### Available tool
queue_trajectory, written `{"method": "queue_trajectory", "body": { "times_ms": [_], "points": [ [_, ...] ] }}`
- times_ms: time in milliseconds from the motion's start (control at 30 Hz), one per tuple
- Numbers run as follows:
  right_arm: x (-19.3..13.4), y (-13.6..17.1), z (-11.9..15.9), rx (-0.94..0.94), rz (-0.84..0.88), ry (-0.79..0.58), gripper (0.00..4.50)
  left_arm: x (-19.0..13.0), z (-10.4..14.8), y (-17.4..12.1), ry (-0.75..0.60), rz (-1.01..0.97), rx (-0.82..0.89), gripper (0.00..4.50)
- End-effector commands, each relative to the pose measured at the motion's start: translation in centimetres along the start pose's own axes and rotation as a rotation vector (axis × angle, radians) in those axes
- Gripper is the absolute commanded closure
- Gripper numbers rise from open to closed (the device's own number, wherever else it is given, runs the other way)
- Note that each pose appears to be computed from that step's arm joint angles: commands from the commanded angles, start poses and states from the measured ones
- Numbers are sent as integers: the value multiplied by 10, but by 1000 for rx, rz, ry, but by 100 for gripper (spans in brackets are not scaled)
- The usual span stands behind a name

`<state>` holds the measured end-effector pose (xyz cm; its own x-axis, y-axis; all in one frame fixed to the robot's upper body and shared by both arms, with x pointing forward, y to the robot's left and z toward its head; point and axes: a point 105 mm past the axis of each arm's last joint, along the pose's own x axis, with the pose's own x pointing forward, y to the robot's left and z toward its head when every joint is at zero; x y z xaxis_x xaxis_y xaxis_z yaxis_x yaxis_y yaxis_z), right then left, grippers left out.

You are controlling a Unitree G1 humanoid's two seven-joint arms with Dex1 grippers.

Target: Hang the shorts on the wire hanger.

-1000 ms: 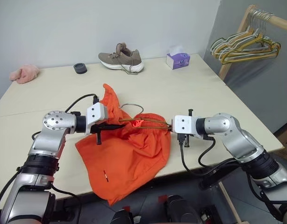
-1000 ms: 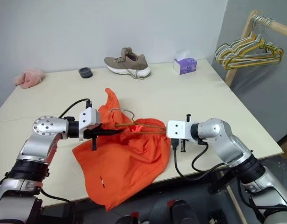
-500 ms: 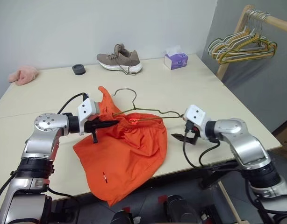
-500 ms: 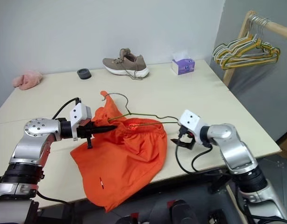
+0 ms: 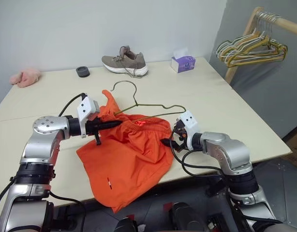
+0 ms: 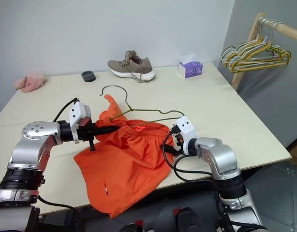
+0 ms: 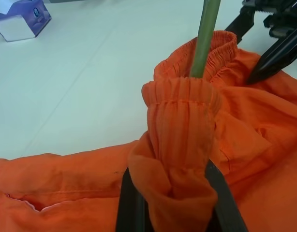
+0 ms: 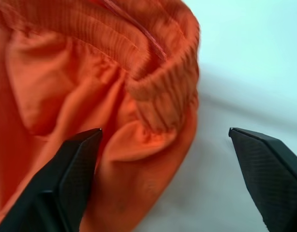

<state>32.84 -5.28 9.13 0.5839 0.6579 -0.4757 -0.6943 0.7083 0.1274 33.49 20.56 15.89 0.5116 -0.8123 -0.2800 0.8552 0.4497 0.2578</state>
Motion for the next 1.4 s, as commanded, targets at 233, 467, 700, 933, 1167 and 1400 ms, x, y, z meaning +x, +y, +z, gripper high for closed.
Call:
{"method": "queue_trajectory", "body": {
  "times_ms": [233,467,700,933,1167,1400],
  "points": [
    [-6,-13,17,-144,-88,-93,354,-15,19,1,-83,32,-39,450],
    [-33,-50,28,-195,-168,-128,444,-39,8,-10,0,-31,-101,450],
    [-44,-53,30,-214,-165,-125,444,-48,-2,-15,62,-81,-124,450],
    [-45,-58,26,-157,-176,-113,444,-46,15,-18,-23,-123,-188,450],
    [-46,-59,26,-154,-176,-110,444,-54,-8,-23,108,-138,-155,450],
    [-49,-58,26,-162,-169,-106,444,-59,-18,-21,160,-128,-138,450]
  ]
}}
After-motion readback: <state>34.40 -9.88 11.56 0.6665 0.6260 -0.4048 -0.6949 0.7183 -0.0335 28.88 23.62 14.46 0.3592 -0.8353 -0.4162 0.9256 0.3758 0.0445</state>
